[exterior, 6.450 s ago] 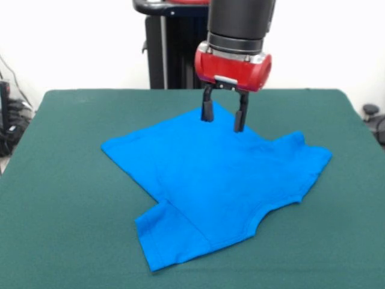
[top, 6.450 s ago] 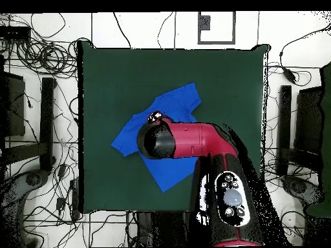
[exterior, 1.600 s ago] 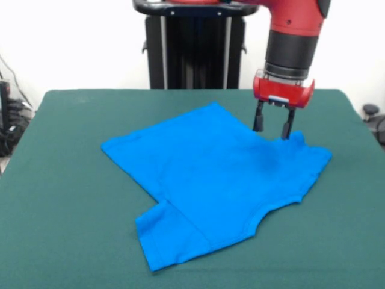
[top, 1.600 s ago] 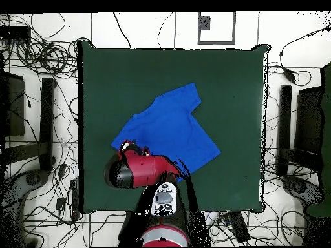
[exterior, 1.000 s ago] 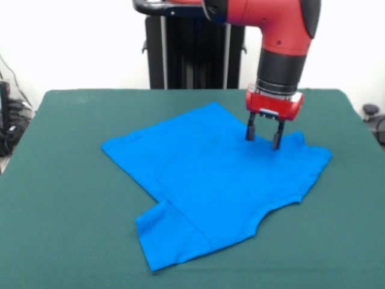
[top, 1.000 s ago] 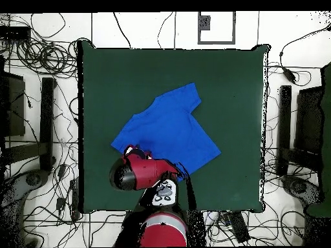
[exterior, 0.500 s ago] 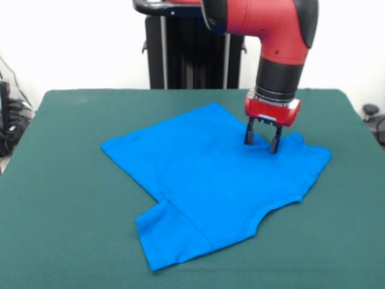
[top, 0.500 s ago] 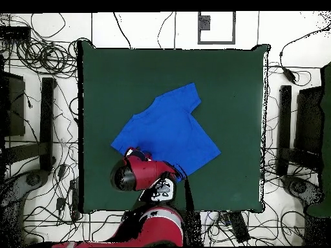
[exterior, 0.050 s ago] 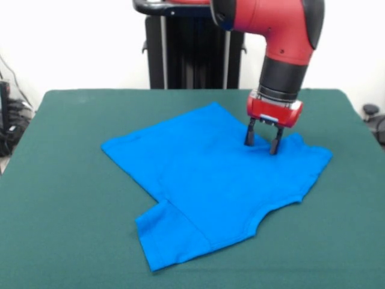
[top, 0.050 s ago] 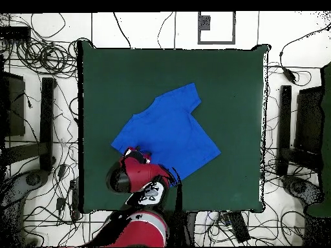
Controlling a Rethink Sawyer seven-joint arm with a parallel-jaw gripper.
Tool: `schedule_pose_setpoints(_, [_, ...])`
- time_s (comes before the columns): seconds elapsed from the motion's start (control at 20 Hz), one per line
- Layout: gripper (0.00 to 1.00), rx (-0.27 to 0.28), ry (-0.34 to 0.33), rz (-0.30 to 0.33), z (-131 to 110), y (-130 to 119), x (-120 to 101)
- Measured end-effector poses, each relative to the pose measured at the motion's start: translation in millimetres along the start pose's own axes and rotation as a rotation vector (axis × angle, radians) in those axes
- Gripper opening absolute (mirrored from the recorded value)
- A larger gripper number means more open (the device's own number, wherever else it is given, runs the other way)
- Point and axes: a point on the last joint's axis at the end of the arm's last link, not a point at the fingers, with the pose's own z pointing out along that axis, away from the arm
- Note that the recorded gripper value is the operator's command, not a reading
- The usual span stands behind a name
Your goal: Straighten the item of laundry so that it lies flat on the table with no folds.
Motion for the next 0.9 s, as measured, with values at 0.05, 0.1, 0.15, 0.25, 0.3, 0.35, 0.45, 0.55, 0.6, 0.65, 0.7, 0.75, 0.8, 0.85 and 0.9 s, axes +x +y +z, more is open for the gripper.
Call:
schedule_pose_setpoints(0.05, [1.0,0.001,-0.005,-0.001,0.0,0.4,0.5])
schedule_pose_setpoints(0.1, [1.0,0.001,-0.009,-0.002,0.0,0.4,0.8])
schedule_pose_setpoints(0.15, [1.0,0.001,-0.01,-0.003,0.0,0.3,0.7])
schedule_pose_setpoints(0.25, [1.0,0.001,-0.011,-0.003,0.0,0.3,0.5])
schedule_pose_setpoints(0.3, [1.0,0.001,-0.011,-0.003,0.0,0.3,0.5])
schedule_pose_setpoints(0.35, [1.0,0.001,-0.011,-0.003,0.0,0.3,0.4])
schedule_pose_setpoints(0.45, [1.0,0.0,-0.012,-0.001,-0.1,0.1,-0.2])
schedule_pose_setpoints(0.55, [1.0,0.0,-0.011,0.001,-0.1,-0.1,-0.9])
schedule_pose_setpoints(0.6, [1.0,-0.001,-0.011,0.002,-0.2,-0.2,-1.4])
schedule_pose_setpoints(0.65, [1.0,-0.002,-0.01,0.004,-0.2,-0.3,-1.6])
schedule_pose_setpoints(0.7, [1.0,-0.003,-0.008,0.007,-0.2,-0.5,-1.9])
schedule_pose_setpoints(0.75, [1.0,-0.004,-0.007,0.009,-0.3,-0.7,-2.2])
schedule_pose_setpoints(0.8, [1.0,-0.006,-0.005,0.016,-0.7,-1.4,-3.5])
schedule_pose_setpoints(0.85, [1.0,-0.007,-0.003,0.021,-1.0,-2.3,-5.3])
schedule_pose_setpoints(0.9, [1.0,-0.008,-0.002,0.028,-1.4,-2.8,-8.0])
